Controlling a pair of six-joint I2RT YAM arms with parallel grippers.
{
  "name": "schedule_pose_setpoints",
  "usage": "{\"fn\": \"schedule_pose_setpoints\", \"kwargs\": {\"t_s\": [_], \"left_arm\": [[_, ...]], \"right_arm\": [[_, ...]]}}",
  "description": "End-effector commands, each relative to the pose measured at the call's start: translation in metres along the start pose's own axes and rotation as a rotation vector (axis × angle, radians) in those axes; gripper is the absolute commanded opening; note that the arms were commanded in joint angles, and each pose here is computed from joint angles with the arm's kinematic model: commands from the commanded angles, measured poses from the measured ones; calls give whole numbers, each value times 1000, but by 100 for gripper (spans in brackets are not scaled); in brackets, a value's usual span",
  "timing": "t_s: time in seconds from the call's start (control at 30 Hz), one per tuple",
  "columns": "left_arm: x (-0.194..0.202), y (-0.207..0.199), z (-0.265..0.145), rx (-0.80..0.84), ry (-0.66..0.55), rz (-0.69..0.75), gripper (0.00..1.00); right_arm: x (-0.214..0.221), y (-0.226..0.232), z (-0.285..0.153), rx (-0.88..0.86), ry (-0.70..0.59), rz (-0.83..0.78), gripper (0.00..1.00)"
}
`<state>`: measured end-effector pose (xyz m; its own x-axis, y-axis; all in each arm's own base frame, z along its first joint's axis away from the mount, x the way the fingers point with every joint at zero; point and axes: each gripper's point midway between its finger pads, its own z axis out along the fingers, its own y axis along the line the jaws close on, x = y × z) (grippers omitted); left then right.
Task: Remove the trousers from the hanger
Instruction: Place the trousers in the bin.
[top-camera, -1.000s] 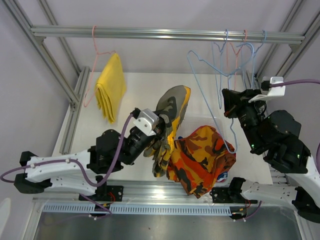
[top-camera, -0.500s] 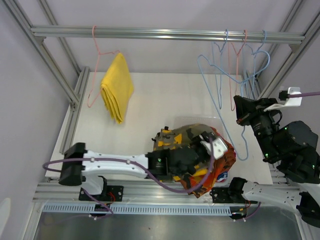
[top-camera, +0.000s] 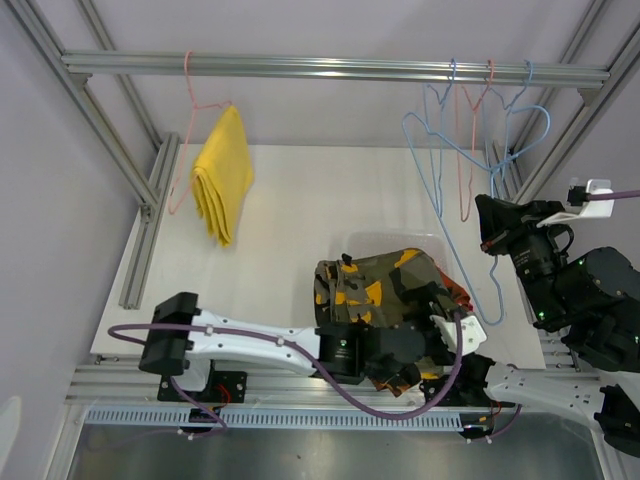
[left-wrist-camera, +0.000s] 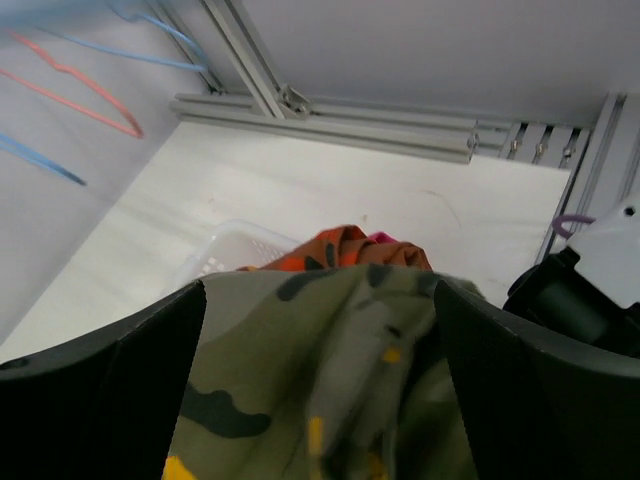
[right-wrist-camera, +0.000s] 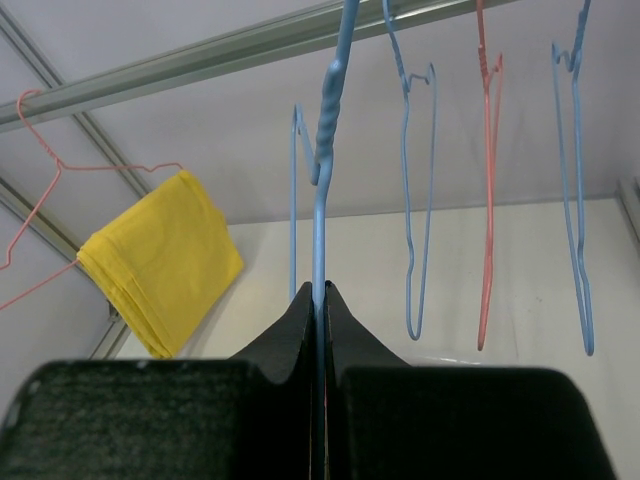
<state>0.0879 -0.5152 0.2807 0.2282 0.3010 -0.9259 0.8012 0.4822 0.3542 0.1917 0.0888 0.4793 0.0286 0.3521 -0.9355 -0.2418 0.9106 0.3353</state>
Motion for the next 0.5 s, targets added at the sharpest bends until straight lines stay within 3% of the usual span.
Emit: {"fn": "schedule_pose_setpoints", "kwargs": {"t_s": [0.0,0.03,0.2,0.3,0.47], "left_arm": [[-77,42,-39,-32,-137,-140,99],[-86,48,-41,-37,-139,-150,99],[-51,40,-39,-41,33,-100,99],[-37,37,-48,-18,109,-163,100],[-38,59,-63,-95,52,-281,99]], "right_arm": [[-3,-1,1,8,-17,17,0],[-2,0,1,7,-16,19,0],[0,3,2,-5,-15,34,0],[1,3,1,-7,-15,40,0],[1,4,1,-18,-21,55,0]]}}
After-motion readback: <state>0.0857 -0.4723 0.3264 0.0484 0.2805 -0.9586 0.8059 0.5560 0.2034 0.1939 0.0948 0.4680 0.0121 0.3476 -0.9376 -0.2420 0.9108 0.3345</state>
